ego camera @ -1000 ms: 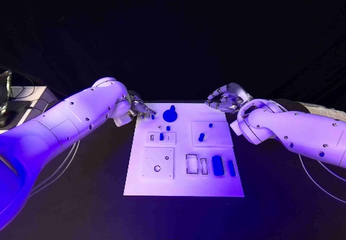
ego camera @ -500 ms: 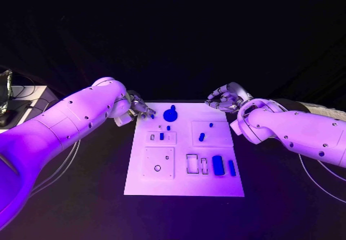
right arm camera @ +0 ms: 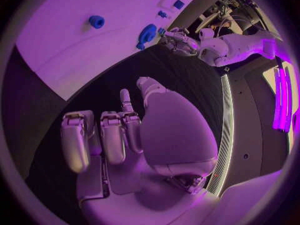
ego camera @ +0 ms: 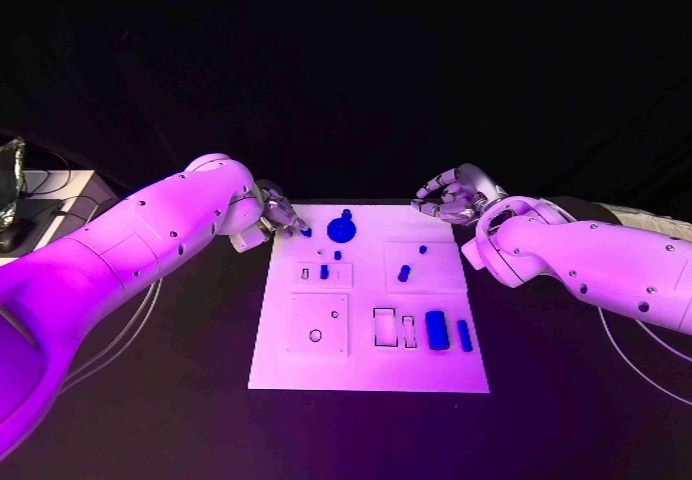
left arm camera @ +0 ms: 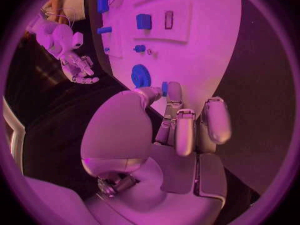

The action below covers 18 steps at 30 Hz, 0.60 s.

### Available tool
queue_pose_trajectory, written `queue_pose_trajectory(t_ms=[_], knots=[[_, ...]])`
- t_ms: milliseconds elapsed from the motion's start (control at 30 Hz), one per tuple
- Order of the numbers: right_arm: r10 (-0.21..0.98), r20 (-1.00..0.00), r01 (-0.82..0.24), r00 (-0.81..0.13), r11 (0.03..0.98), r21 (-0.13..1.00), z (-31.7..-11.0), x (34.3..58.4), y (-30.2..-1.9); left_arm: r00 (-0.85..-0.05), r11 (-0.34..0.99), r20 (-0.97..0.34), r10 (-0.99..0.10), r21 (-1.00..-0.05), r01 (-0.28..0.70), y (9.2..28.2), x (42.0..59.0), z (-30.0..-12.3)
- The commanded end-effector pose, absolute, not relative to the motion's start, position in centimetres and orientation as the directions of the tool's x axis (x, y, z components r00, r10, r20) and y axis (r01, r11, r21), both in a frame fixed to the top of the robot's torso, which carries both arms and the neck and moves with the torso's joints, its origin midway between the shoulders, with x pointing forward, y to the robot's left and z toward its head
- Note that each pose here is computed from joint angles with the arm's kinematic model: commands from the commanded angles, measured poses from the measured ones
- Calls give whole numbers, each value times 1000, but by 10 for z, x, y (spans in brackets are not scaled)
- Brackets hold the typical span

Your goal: Assemble the parts on the task board

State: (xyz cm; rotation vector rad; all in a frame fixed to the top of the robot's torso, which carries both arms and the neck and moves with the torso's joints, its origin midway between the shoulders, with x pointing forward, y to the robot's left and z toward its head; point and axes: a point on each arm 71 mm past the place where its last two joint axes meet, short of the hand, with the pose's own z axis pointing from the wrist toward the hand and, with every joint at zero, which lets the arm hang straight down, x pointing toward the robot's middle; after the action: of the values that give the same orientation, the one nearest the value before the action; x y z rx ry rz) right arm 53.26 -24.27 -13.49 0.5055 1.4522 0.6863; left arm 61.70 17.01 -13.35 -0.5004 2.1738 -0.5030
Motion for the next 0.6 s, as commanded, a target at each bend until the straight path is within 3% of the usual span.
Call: queue_pose_trajectory(t_ms=[33, 600], knots=[[687, -727, -132, -15, 719, 682, -134, 533, -241, -574, 833, -635, -517, -529, -165, 167, 617, -132], [686, -728, -129, -14, 720, 682, -135, 534, -242, -564, 805, -611, -556, -566, -179, 169, 613, -128]])
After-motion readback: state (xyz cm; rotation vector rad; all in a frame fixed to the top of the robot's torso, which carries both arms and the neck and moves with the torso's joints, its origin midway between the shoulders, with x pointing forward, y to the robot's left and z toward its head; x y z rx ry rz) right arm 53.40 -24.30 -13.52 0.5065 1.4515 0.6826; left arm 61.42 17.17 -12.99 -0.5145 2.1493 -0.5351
